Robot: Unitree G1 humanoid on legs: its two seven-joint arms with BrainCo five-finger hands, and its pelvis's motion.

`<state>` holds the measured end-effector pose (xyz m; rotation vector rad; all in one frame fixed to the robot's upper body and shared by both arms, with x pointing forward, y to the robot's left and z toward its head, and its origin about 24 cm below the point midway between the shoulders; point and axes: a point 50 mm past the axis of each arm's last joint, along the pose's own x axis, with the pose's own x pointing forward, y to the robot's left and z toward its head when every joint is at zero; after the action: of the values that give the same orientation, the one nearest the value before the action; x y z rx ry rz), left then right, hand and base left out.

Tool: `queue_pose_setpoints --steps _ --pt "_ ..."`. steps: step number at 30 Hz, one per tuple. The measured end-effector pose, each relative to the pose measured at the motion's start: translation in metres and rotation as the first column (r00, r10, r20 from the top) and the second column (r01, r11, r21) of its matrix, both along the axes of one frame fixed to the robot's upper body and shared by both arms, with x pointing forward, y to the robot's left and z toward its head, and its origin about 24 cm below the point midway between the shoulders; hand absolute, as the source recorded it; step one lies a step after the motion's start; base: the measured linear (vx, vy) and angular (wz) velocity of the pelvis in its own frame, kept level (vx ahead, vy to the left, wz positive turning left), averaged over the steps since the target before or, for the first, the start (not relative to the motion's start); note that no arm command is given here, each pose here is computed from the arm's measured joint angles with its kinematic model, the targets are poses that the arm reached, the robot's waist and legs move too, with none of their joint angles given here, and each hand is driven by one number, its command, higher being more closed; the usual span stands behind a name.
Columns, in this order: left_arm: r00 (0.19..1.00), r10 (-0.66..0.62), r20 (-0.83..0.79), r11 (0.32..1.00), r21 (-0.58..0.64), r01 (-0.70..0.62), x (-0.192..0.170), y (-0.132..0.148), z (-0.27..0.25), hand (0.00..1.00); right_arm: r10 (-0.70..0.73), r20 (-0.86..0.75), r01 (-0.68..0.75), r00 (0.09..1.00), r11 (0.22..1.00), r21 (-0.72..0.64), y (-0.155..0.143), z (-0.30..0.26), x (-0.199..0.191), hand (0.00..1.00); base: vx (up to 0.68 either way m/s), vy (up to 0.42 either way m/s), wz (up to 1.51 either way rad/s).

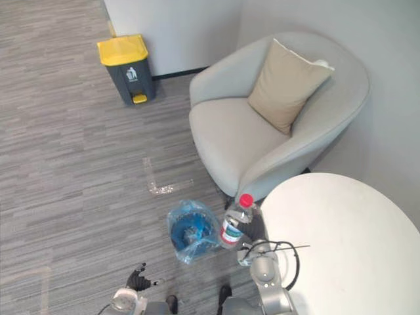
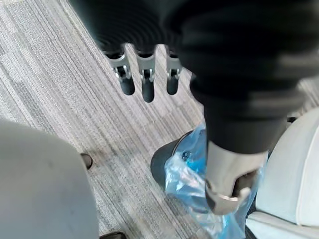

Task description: Gather rubbish on tea table into small bin, then transfer packed bag to large trash can.

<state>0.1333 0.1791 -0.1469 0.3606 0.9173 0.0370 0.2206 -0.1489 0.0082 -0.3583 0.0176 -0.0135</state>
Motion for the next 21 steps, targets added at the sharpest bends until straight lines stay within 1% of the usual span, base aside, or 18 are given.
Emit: queue_pose_setpoints --steps 1,2,5,10,12,15,18,21 --pt "1.000 0.018 0.019 1.000 -0.006 -0.018 0.006 0.001 0.002 0.00 0.052 0.033 -0.051 0.998 0.998 -0.025 0.005 0.007 0.008 1.00 -0.04 0.033 0.22" --pt "0.999 0.025 0.025 1.000 -0.008 -0.025 0.009 0.002 0.003 0.00 0.066 0.042 -0.065 0.997 0.997 -0.036 0.006 0.010 0.010 1.00 -0.09 0.023 0.48" --pt "0.992 0.063 0.113 0.998 -0.014 -0.061 0.035 0.005 0.015 0.00 0.144 0.113 -0.130 0.983 0.984 -0.120 0.010 0.029 0.038 1.00 -0.14 0.025 0.55" --pt "0.969 0.085 0.231 0.996 0.000 -0.088 0.068 0.015 0.036 0.00 0.194 0.198 -0.156 0.961 0.969 -0.194 0.018 0.057 0.071 1.00 -0.17 0.002 0.27" --pt "0.955 0.086 0.283 0.996 0.000 -0.089 0.084 0.016 0.046 0.00 0.201 0.250 -0.143 0.947 0.962 -0.230 0.017 0.076 0.086 1.00 -0.19 0.002 0.11" --pt "0.946 0.088 0.312 0.995 0.014 -0.098 0.093 0.020 0.053 0.00 0.175 0.289 -0.100 0.941 0.962 -0.256 0.012 0.089 0.096 1.00 -0.19 0.010 0.12" --pt "0.921 0.129 0.367 0.991 -0.011 -0.134 0.103 0.022 0.063 0.00 0.145 0.341 -0.051 0.929 0.962 -0.270 0.008 0.106 0.105 1.00 -0.20 0.003 0.13" --pt "0.880 0.165 0.445 0.986 -0.048 -0.161 0.120 0.021 0.080 0.00 0.131 0.419 -0.007 0.898 0.959 -0.284 0.006 0.133 0.115 1.00 -0.11 -0.023 0.21"
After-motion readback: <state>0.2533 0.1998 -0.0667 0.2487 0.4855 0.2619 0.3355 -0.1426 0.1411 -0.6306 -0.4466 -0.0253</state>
